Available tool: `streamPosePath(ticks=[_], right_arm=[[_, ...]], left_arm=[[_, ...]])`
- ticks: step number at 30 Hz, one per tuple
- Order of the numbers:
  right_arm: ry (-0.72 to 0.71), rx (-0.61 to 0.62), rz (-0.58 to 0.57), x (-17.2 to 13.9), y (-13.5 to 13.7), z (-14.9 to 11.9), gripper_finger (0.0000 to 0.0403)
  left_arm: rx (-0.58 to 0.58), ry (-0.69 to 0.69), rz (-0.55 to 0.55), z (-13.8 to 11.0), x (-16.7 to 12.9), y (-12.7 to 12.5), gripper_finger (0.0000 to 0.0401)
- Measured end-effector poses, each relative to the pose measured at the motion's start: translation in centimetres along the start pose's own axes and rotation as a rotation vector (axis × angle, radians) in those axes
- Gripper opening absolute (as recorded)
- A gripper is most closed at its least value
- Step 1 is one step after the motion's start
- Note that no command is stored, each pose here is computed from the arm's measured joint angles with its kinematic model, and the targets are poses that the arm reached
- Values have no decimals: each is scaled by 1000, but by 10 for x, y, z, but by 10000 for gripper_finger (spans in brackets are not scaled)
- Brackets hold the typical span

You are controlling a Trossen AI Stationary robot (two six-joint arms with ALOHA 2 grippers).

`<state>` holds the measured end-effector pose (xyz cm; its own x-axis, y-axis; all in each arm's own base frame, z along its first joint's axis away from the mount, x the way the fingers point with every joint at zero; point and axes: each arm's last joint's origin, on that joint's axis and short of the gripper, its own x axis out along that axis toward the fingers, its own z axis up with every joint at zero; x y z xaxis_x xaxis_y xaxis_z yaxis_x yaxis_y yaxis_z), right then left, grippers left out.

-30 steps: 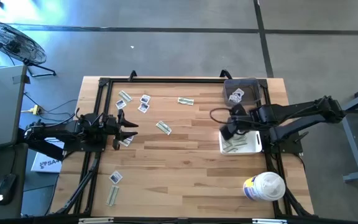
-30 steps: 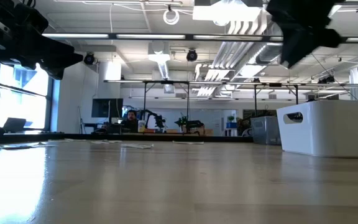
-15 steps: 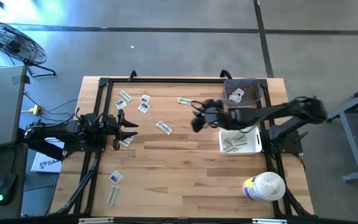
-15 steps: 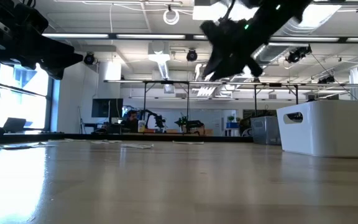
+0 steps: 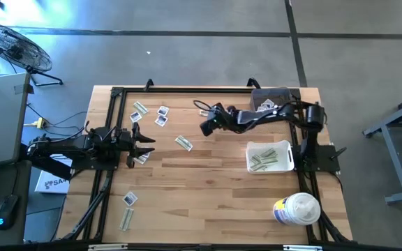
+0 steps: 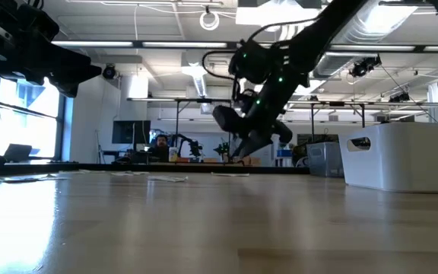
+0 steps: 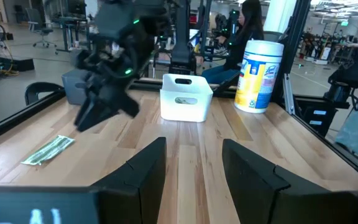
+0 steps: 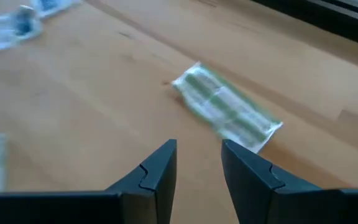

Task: Pick & Place First Aid Supplies
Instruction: Put the bandage into the white bin

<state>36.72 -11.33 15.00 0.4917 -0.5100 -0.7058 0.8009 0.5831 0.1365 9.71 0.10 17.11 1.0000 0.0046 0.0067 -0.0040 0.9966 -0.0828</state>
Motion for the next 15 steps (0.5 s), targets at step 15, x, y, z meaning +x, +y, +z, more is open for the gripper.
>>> streamPosePath(ticks=[15], right_arm=[[111, -4, -39, 47, -38, 8, 121]], left_arm=[[0, 0, 0, 0, 0, 0, 156]])
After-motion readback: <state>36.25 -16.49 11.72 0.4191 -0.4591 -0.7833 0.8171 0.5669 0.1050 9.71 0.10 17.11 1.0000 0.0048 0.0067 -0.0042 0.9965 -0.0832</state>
